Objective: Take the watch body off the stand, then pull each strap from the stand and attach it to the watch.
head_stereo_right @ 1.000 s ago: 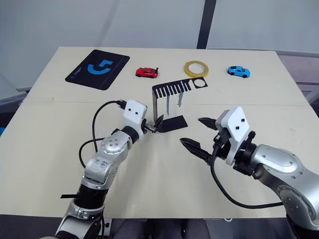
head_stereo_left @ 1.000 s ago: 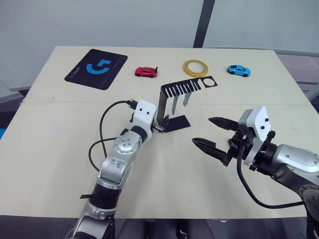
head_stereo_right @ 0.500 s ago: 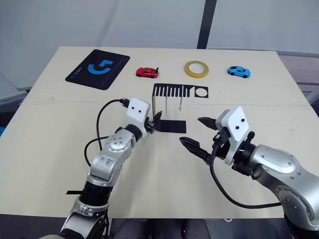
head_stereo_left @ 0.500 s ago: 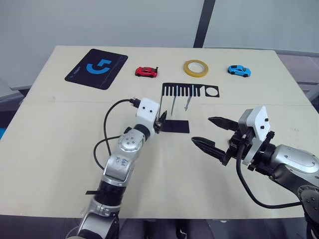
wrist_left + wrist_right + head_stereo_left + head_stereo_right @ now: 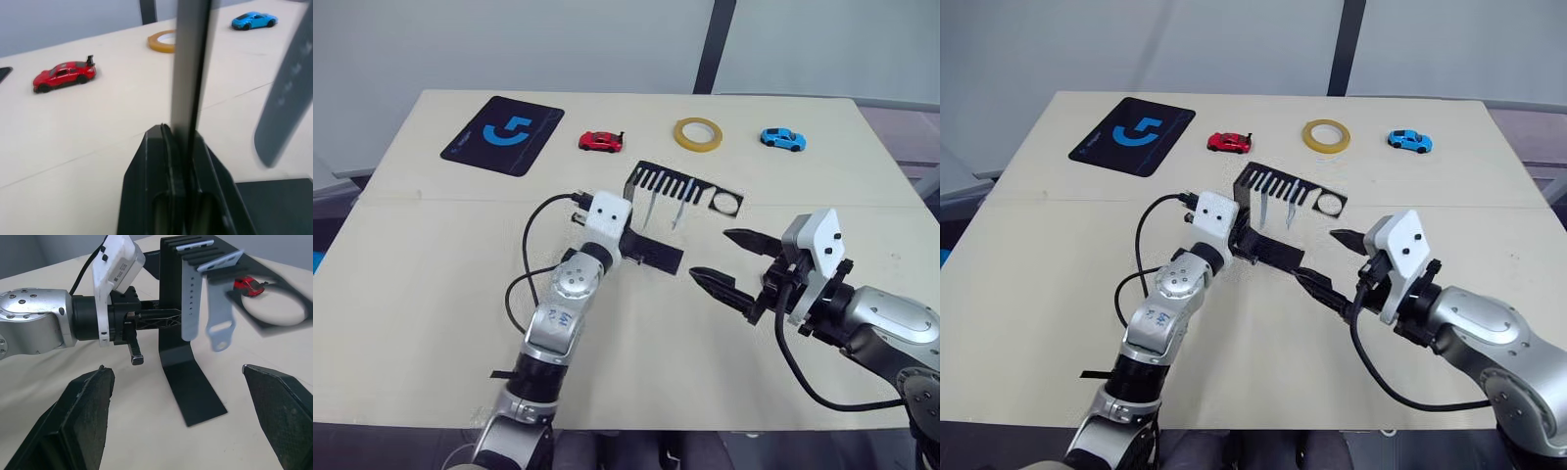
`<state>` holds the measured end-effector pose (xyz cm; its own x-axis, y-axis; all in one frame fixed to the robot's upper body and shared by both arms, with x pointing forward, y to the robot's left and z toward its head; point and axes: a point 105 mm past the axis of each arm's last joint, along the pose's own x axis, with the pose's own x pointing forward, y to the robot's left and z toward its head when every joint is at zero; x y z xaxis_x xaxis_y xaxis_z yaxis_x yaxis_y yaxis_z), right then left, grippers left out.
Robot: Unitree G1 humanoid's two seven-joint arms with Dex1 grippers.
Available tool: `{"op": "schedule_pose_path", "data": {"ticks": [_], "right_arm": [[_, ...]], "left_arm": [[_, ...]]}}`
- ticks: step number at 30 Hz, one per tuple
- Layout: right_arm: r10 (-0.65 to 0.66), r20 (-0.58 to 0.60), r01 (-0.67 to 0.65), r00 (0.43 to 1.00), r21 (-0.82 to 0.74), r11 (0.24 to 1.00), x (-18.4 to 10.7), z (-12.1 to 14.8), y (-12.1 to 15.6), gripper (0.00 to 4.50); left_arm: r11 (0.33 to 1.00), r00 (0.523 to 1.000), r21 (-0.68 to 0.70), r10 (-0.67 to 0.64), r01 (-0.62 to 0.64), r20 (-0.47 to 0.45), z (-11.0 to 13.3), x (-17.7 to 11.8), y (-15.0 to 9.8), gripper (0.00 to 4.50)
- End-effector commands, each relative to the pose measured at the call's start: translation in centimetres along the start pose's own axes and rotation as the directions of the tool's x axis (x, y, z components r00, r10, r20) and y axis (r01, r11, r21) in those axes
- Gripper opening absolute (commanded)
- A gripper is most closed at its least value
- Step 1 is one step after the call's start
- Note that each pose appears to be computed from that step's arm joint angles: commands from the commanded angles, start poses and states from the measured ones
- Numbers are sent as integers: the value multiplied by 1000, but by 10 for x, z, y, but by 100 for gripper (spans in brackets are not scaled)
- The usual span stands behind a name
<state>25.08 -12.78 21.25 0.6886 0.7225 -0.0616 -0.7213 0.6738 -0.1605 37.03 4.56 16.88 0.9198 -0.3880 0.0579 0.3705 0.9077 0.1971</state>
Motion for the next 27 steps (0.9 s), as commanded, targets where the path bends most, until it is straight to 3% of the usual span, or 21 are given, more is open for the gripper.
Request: {"op": "schedule_pose_path", "data": {"ticks": [1, 10, 15, 21, 27], "right_arm": [[6, 40, -5, 999, -23, 1000, 0, 10, 6, 450], [-10, 68, 12, 998, -22, 1000, 11, 16, 10, 450], [-135, 71, 135, 988, 9, 991, 27, 16, 6, 450], [-395, 61, 387, 917, 104, 916, 46, 17, -10, 450], [-498, 47, 488, 866, 146, 861, 78, 23, -12, 450]], "left_arm": [[1000, 997, 16, 20, -21, 68, 17, 3, 3, 4], [992, 992, -31, 127, -126, 27, 12, 9, 17, 4], [979, 981, -69, 192, -192, -6, 9, 15, 20, 4], [962, 967, -93, 255, -256, -23, 10, 20, 17, 4], [959, 966, -115, 255, -259, -45, 8, 23, 7, 4]]}}
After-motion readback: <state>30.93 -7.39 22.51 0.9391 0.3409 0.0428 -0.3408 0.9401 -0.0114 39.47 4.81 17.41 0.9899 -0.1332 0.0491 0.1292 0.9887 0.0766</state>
